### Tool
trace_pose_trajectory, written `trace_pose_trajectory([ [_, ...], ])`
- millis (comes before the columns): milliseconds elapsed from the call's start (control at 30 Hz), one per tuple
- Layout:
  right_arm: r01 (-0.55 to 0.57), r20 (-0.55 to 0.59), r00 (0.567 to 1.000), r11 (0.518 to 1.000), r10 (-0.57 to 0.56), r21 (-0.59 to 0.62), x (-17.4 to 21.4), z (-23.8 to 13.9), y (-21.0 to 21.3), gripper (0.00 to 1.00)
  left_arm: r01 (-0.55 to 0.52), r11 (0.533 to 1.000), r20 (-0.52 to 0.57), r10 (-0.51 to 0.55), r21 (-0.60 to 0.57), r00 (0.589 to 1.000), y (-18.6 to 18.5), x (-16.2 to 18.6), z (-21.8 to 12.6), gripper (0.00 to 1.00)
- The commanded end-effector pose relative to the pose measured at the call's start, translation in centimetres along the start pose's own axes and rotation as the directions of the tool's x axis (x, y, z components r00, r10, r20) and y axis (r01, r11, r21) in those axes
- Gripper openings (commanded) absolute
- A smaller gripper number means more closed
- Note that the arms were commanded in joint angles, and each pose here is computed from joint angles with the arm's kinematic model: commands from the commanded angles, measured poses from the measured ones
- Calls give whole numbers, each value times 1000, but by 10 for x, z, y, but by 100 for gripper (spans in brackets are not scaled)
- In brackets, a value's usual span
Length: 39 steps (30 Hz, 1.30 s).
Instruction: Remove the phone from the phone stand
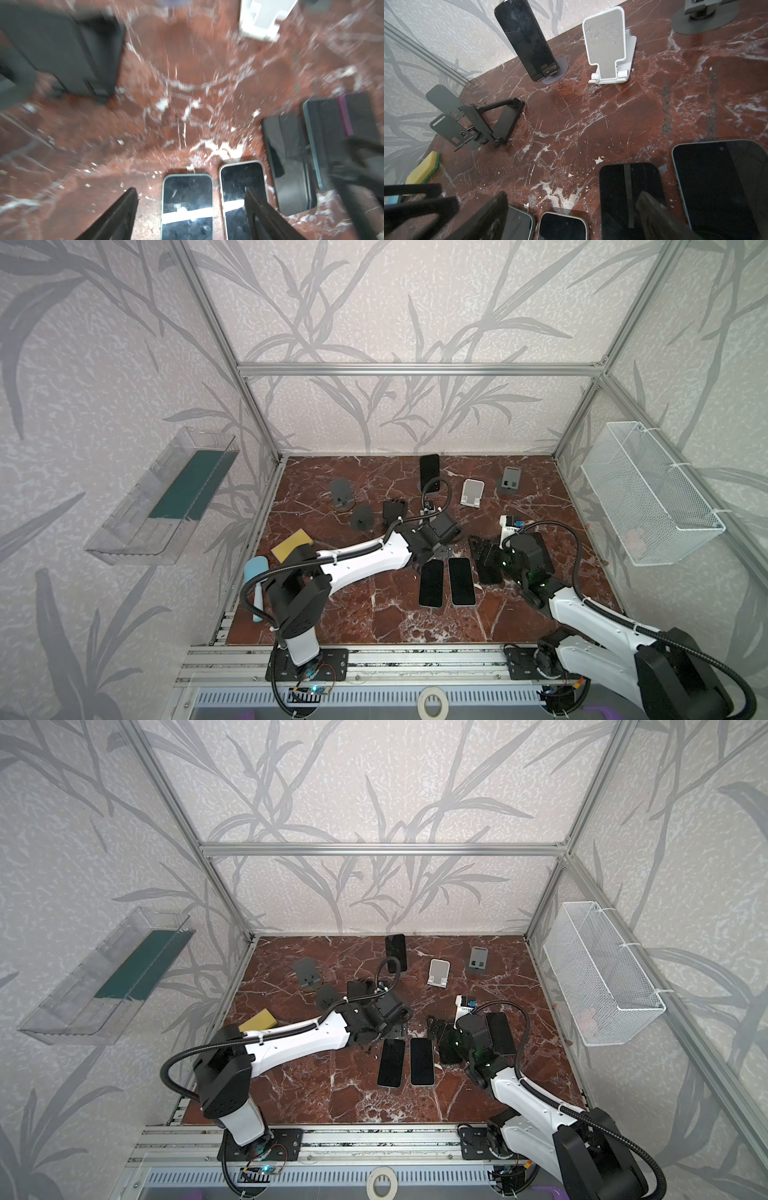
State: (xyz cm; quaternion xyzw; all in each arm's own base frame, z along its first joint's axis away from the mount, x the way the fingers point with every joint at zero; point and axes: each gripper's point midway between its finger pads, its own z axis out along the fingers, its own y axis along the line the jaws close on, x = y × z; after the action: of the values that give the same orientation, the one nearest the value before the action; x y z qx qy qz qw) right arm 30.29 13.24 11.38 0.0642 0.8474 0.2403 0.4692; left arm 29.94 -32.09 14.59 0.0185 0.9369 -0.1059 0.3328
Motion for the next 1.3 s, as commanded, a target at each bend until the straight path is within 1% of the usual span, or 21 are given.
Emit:
trace_pose_trajectory([
  [0,-8,26,1000,1000,8,-29,-12,-1,11,97,-38,998,182,47,-49,982,17,-38,-31,81],
  [67,-11,25,1000,1000,11,-29,-12,-1,11,96,-43,999,267,48,-24,963,20,-55,-52,81],
  [133,-12,24,1000,999,13,-30,-12,0,11,97,-56,998,353,50,7,934,24,-69,-73,81],
  [200,-12,23,1000,999,13,-30,-12,0,11,97,-67,997,451,41,41,892,30,-83,-97,82],
  [233,-11,25,1000,1000,12,-28,-12,0,11,97,-63,997,497,29,52,867,34,-89,-108,85],
  [300,-9,25,1000,1000,10,-20,-11,0,9,97,-66,996,586,22,54,810,46,-98,-127,99],
  [333,-8,26,1000,1000,9,-18,-12,0,9,97,-75,996,624,28,49,781,49,-103,-135,99],
  [400,-9,24,1000,1000,10,-22,-11,0,9,97,-94,996,695,64,4,716,59,-114,-153,99],
  [433,-10,23,1000,1000,11,-24,-11,0,10,97,-105,994,717,90,-23,691,63,-119,-160,99],
  [500,-12,20,1000,1000,13,-27,-10,1,10,97,-145,984,743,174,-105,647,70,-130,-172,99],
  [533,-13,18,1000,999,13,-29,-10,2,11,98,-139,979,746,203,-148,634,76,-137,-175,100],
  [600,-12,14,1000,999,12,-31,-9,2,11,98,-88,968,737,237,-236,633,96,-154,-177,99],
  [667,0,14,1000,1000,0,-29,-9,3,10,98,-39,965,717,219,-259,662,119,-168,-171,99],
  [700,11,17,1000,1000,-11,-20,-10,3,9,98,20,970,714,164,-242,681,135,-175,-167,99],
  [767,40,22,999,999,-40,5,-9,4,5,98,112,976,712,58,-189,700,161,-183,-158,99],
  [833,63,33,997,998,-63,0,-12,2,7,98,172,974,701,-20,-148,713,177,-184,-150,99],
  [933,49,71,996,997,-45,-65,-21,-4,23,98,168,977,681,-37,-128,732,189,-177,-135,99],
  [1033,125,87,989,991,-120,-52,-42,-8,45,99,175,970,655,-23,-168,755,201,-168,-127,99],
  [1100,161,70,985,986,-158,-50,-56,-6,59,99,175,974,659,-40,-141,751,198,-167,-129,99],
  [1200,184,44,982,981,-181,-68,-72,5,80,100,174,980,662,-64,-101,746,194,-167,-136,99],
  [1267,202,17,979,977,-201,-63,-79,20,90,99,153,985,650,-64,-82,758,190,-165,-137,98],
])
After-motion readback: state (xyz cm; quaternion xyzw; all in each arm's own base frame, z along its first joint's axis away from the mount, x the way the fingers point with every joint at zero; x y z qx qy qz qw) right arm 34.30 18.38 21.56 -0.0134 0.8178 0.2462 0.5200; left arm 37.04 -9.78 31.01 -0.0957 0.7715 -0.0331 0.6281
